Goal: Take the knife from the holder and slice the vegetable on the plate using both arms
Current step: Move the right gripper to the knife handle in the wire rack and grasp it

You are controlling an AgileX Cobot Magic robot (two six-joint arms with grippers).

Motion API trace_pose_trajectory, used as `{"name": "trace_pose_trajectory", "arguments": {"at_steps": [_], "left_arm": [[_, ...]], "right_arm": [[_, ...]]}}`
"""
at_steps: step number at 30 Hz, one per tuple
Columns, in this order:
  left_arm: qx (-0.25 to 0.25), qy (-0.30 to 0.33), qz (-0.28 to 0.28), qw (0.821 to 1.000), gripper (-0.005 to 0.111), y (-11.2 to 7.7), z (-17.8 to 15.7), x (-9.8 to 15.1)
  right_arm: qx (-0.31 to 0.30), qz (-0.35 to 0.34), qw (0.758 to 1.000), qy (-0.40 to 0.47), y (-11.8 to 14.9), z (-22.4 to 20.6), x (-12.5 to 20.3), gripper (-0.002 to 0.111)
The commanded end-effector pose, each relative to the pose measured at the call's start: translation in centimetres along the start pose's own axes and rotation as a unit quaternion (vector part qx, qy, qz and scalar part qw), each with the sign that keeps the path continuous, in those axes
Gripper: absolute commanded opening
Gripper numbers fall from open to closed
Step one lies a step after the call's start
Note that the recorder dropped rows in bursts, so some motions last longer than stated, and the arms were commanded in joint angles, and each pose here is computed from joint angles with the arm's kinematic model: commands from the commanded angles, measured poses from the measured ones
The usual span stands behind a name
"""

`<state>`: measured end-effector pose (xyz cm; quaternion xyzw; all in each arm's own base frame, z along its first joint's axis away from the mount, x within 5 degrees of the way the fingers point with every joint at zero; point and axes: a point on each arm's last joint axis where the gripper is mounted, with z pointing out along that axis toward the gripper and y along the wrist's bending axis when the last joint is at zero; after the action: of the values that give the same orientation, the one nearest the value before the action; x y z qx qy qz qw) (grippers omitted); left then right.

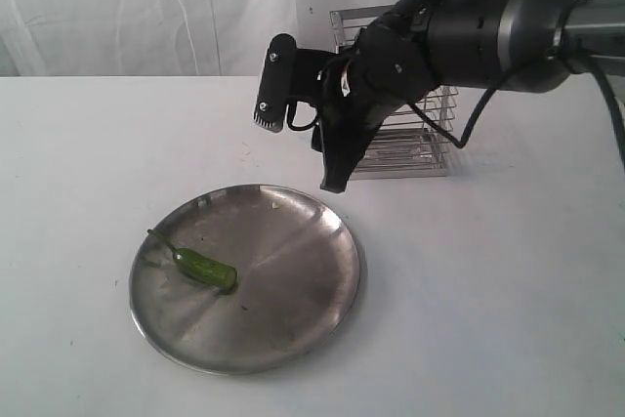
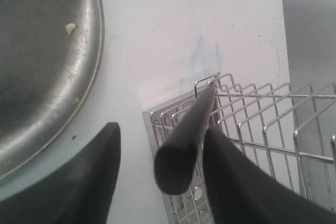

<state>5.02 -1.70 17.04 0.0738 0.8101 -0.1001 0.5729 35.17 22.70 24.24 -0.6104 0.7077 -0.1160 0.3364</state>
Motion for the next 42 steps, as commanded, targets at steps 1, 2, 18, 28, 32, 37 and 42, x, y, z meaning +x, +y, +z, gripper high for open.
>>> {"name": "trace_pose_trajectory", "arguments": {"at_steps": [1,2,18,28,32,37,42], "left_arm": [[-0.001,-0.002,-0.001,1.0,0.0,0.0,0.0,0.1],[-0.001,-0.002,-0.001,1.0,0.0,0.0,0.0,0.1],[-0.001,-0.002,-0.001,1.0,0.0,0.0,0.0,0.1],[-0.001,-0.002,-0.001,1.0,0.0,0.0,0.0,0.1],[-0.001,-0.002,-0.001,1.0,0.0,0.0,0.0,0.1],[-0.001,-0.002,-0.001,1.0,0.0,0.0,0.0,0.1],[-0.001,-0.002,-0.001,1.0,0.0,0.0,0.0,0.1]], "right_arm": [[0.013,-0.012,1.0,0.006,-0.2,0.6,0.0,0.046],[0.013,-0.014,1.0,0.007,-0.1,0.7,0.0,0.046],[0.013,-0.025,1.0,0.014,0.1,1.6,0.2,0.015],[0.021,0.014,0.999,0.022,-0.8,0.1,0.0,0.002],[0.017,0.046,0.998,0.042,-1.3,-0.8,0.0,0.001],[0.011,0.08,0.995,0.059,-1.8,-2.0,0.0,0.001],[0.019,0.111,0.992,0.051,-2.4,-3.9,-0.2,0.001]]}}
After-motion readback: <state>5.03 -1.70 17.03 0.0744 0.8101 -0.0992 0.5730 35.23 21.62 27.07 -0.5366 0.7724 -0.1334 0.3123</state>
